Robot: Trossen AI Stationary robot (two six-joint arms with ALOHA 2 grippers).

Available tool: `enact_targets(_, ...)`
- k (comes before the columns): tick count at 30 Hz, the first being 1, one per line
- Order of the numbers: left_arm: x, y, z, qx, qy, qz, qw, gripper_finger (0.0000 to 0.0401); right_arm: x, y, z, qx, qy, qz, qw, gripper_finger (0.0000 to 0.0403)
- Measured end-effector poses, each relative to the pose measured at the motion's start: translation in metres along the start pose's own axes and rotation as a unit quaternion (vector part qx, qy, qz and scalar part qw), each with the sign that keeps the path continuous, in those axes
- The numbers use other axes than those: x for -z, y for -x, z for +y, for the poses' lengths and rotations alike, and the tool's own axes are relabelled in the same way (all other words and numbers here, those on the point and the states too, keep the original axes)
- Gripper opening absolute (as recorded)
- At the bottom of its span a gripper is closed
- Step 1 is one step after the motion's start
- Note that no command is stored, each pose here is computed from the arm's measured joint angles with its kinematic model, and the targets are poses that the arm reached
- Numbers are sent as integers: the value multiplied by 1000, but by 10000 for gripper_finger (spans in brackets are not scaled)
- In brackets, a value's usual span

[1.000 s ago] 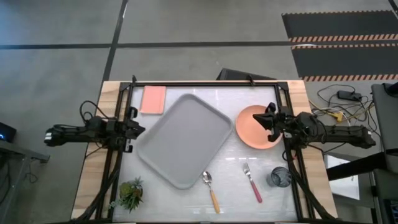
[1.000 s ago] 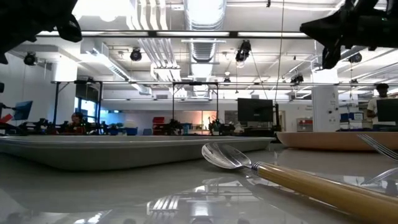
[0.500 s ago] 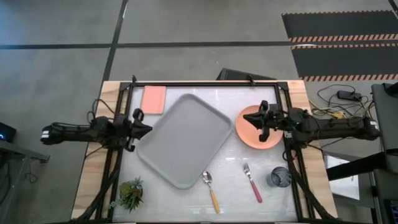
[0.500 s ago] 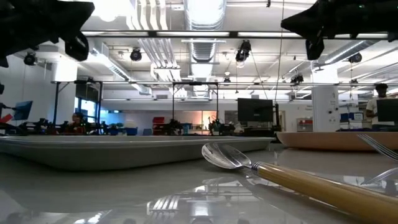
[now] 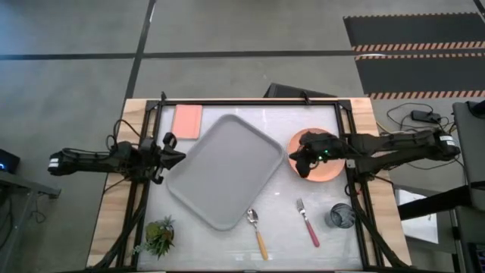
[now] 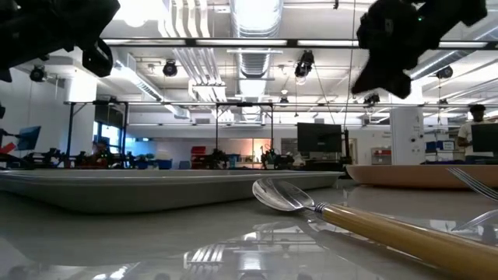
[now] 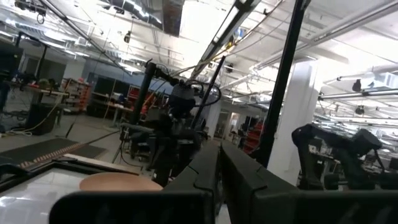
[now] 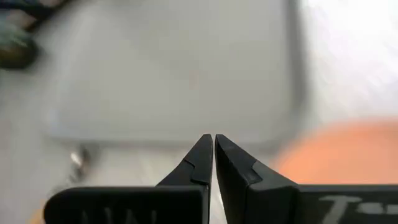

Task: Pick and place plate/cup/fork/spoon on tray
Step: Put the orange plate on the gray serving tray

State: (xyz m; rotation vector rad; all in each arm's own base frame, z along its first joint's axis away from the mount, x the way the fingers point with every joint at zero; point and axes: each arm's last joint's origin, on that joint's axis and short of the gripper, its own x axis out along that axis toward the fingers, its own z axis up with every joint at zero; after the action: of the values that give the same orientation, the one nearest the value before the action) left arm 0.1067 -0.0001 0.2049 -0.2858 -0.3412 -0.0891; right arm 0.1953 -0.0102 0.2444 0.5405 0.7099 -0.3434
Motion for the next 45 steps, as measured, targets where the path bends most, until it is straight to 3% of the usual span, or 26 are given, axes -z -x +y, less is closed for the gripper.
enact_targets(5, -1, 0, 0, -1, 1, -2, 1000, 0, 1, 5, -2, 103, -37, 114, 987, 9)
enact_targets(9, -1, 0, 0, -1, 1, -3, 1000, 0, 2, 2, -2, 133, -45, 150, 979, 9)
enact_targets(13, -1, 0, 0, -2, 1, -4, 1000, 0, 4, -10, -2, 142, -12, 173, 974, 9)
enact_targets(23, -2, 0, 0, -2, 0, -6, 1000, 0, 1, -41, 3, 165, 5, 213, 963, 9)
enact_targets(35, -2, 0, 0, -2, -10, -6, 1000, 0, -15, -67, 15, 190, -16, 221, 956, 10)
enact_targets(39, -2, 0, -1, -2, -10, -7, 1000, 0, -15, -73, 19, 165, -51, 248, 953, 38)
enact_targets(45, -2, 0, -1, -2, -10, -7, 1000, 0, -9, -83, 16, 183, -63, 267, 944, 132)
